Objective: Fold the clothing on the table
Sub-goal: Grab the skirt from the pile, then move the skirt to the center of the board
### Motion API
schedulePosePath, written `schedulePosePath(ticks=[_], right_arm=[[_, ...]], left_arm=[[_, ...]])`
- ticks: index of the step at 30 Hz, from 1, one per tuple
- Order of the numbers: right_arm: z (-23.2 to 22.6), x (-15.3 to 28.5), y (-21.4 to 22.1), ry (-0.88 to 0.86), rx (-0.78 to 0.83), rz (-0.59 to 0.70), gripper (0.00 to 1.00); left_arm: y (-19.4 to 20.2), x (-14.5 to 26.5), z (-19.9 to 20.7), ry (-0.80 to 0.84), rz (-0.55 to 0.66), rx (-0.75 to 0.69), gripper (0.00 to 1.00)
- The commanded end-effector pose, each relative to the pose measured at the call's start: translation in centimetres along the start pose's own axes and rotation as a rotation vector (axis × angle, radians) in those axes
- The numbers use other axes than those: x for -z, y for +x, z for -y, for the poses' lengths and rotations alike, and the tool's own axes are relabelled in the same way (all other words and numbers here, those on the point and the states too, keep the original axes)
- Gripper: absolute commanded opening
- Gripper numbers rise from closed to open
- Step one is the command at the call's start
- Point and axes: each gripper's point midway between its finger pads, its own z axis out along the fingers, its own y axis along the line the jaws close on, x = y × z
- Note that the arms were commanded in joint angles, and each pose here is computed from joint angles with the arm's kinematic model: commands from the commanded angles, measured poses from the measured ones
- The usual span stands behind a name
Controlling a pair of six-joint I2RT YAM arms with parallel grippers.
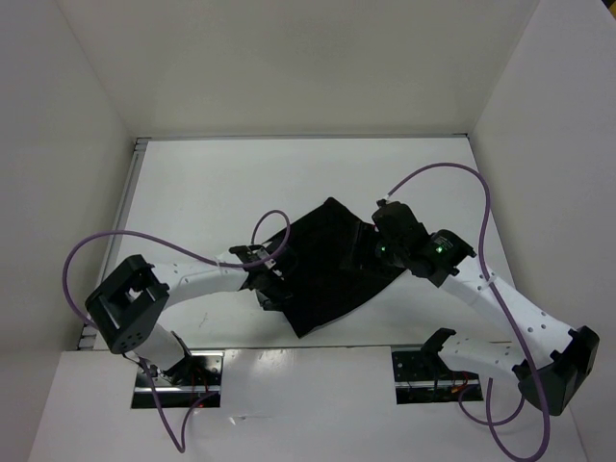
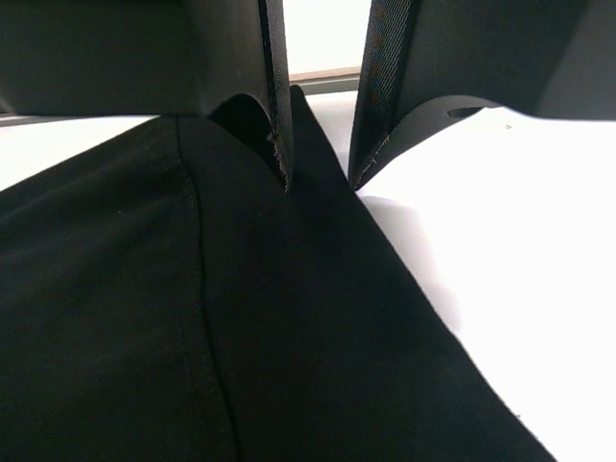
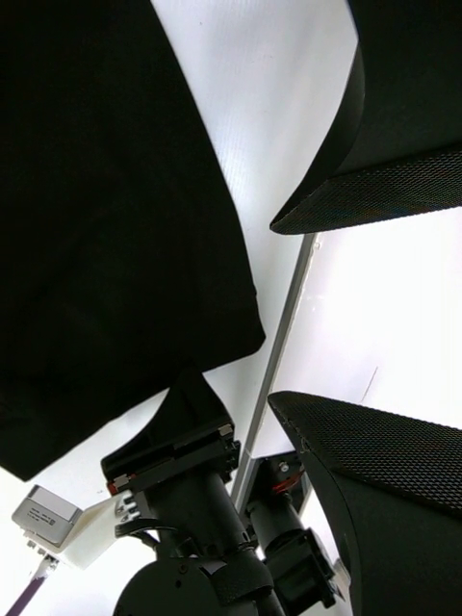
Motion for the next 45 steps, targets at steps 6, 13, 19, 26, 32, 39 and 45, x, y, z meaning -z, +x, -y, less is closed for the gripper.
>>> schedulePosePath(ticks=[6, 13, 19, 26, 32, 39, 45], right_arm=[[-0.6, 1.2, 0.0, -0.028, 0.021, 0.004, 0.72], [-0.6, 1.2, 0.0, -0.028, 0.03, 0.004, 0.73], [-0.5, 1.2, 0.0, -0.028, 0.039, 0.005, 0.73], [-0.5, 0.9, 0.0, -0.021, 0.039, -0.002, 0.73], [-0.6, 1.0, 0.1, -0.027, 0.039, -0.008, 0.73], [-1.3, 1.6, -1.0, -0.044, 0.048, 0.035, 0.73], [-2.0, 2.0, -1.9, -0.06, 0.048, 0.065, 0.73]], left_arm=[[0.9, -0.8, -1.2, -0.054, -0.022, 0.013, 0.4], [0.8, -1.1, -1.1, -0.052, -0.021, 0.013, 0.4], [0.1, -0.2, -0.2, -0.024, 0.012, 0.013, 0.16], [-0.1, 0.4, 0.3, -0.014, 0.016, 0.013, 0.0], [-2.2, 5.4, 4.2, 0.131, 0.111, -0.02, 0.0], [-6.4, 10.9, 7.4, 0.219, 0.299, -0.102, 0.0], [-13.9, 16.9, 10.9, 0.275, 0.531, -0.147, 0.0]])
